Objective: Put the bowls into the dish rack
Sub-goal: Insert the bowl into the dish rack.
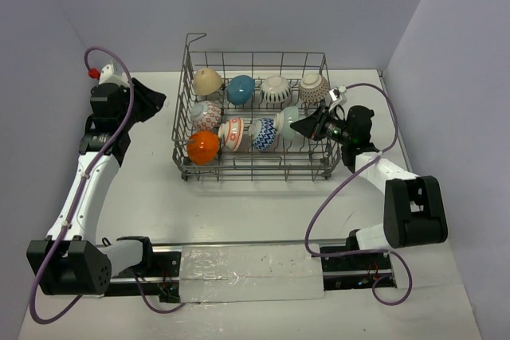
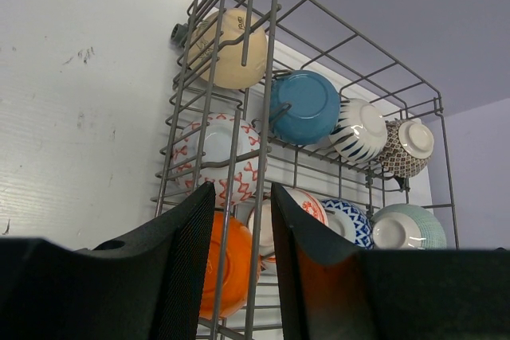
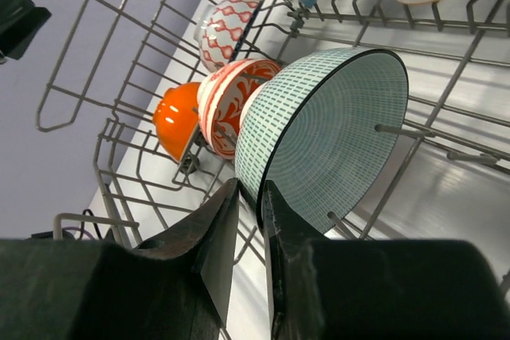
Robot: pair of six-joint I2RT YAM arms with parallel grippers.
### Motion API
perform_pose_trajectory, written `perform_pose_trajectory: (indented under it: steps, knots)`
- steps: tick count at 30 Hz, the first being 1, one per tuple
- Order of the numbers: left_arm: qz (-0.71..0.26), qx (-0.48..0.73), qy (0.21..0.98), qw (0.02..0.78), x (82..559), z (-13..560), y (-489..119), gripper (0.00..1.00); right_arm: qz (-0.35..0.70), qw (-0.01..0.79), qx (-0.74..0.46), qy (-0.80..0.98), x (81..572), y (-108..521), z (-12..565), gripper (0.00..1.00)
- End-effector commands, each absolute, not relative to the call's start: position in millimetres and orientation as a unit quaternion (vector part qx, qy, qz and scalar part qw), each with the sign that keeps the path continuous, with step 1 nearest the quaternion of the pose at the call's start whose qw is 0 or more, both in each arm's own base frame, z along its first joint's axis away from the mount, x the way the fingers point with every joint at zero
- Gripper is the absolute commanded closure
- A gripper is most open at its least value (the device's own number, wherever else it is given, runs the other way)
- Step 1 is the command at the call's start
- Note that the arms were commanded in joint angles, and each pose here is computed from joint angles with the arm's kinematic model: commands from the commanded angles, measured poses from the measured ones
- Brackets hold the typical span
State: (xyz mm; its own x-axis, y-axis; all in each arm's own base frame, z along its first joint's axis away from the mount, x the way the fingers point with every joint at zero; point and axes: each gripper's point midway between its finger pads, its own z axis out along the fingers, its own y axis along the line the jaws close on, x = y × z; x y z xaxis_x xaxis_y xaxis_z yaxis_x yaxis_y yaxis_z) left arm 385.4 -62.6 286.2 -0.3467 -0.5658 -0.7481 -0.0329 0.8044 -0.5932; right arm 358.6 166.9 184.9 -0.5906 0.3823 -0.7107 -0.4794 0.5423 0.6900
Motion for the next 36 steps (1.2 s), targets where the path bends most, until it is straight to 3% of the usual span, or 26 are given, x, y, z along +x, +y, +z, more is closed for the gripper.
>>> perform_pose_trajectory:
  steps: [1,5,22,25,36]
  knots:
    - [-0.242,-0.183,0.775,0.553,386,295,-61,0.60,0.456,0.492,-0.055,0.740,365,163,212,0.73]
    - [-0.244,-0.183,0.776,0.553,386,295,-62,0.60,0.432,0.493,-0.052,0.753,365,157,209,0.65]
    - [-0.248,-0.181,0.772,0.556,384,299,-63,0.60,0.389,0.474,-0.036,0.789,372,149,196,0.48]
    - [-0.249,-0.181,0.771,0.557,384,300,-63,0.60,0.385,0.464,-0.033,0.797,373,148,190,0.41]
    - [-0.251,-0.180,0.772,0.556,383,300,-64,0.60,0.354,0.445,-0.023,0.823,375,142,181,0.34]
